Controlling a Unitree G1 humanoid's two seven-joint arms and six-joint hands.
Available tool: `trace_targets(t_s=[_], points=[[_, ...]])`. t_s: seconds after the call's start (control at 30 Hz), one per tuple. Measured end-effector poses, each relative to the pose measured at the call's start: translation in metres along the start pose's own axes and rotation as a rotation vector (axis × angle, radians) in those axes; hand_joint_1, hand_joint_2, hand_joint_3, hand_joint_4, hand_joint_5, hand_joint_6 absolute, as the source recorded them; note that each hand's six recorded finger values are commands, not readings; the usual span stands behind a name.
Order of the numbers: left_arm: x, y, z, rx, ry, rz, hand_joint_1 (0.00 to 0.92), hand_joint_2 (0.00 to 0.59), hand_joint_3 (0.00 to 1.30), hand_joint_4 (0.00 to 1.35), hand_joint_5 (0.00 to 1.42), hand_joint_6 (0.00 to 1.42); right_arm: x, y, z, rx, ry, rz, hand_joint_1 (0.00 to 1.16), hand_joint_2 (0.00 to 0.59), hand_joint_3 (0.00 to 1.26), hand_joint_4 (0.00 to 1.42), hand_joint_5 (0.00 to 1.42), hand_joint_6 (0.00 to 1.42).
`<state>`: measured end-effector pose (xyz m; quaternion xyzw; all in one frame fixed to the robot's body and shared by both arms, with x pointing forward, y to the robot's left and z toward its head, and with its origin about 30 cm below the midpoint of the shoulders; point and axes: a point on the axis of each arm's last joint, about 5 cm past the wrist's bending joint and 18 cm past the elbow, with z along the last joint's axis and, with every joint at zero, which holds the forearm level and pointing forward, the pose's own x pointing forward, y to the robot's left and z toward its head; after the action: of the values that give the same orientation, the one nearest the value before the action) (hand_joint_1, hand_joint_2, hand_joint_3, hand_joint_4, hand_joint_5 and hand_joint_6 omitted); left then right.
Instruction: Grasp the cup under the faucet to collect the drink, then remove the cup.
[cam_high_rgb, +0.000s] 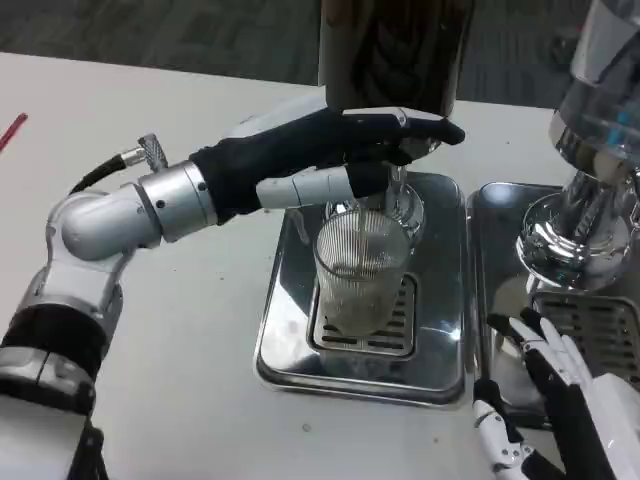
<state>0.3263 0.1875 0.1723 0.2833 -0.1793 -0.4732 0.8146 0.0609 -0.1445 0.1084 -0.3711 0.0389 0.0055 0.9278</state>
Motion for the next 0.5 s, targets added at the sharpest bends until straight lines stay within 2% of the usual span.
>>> trace_targets(t_s=[0.17,0.27,0.33,0.43,0.5], points=[[0.001,-0.002,0.0003,0.012,0.004,0.005,0.000,0.003,0.22,0.09,0.05,0.09,0.003,-0.0025,-0.0003,0.005,-0.018,0.002,0.36,0.525,0.16,0.03,0.03,0.10],[0.001,-0.003,0.0003,0.018,0.002,0.009,0.000,0.003,0.22,0.08,0.04,0.09,0.004,-0.0044,-0.0008,0.040,-0.035,-0.004,0.47,0.393,0.12,0.06,0.10,0.15],[0.001,-0.003,0.0003,0.019,0.002,0.010,0.000,0.003,0.22,0.08,0.04,0.09,0.007,-0.0053,-0.0017,0.103,-0.069,-0.010,0.52,0.344,0.08,0.07,0.11,0.16],[0.001,-0.003,0.0002,0.021,0.001,0.012,0.000,0.006,0.22,0.08,0.04,0.09,0.014,-0.0056,-0.0046,0.184,-0.102,-0.015,0.56,0.306,0.06,0.08,0.12,0.18],[0.001,-0.004,0.0002,0.021,0.001,0.013,0.000,0.008,0.22,0.08,0.04,0.09,0.018,-0.0062,-0.0066,0.212,-0.115,-0.013,0.57,0.302,0.05,0.08,0.12,0.18]])
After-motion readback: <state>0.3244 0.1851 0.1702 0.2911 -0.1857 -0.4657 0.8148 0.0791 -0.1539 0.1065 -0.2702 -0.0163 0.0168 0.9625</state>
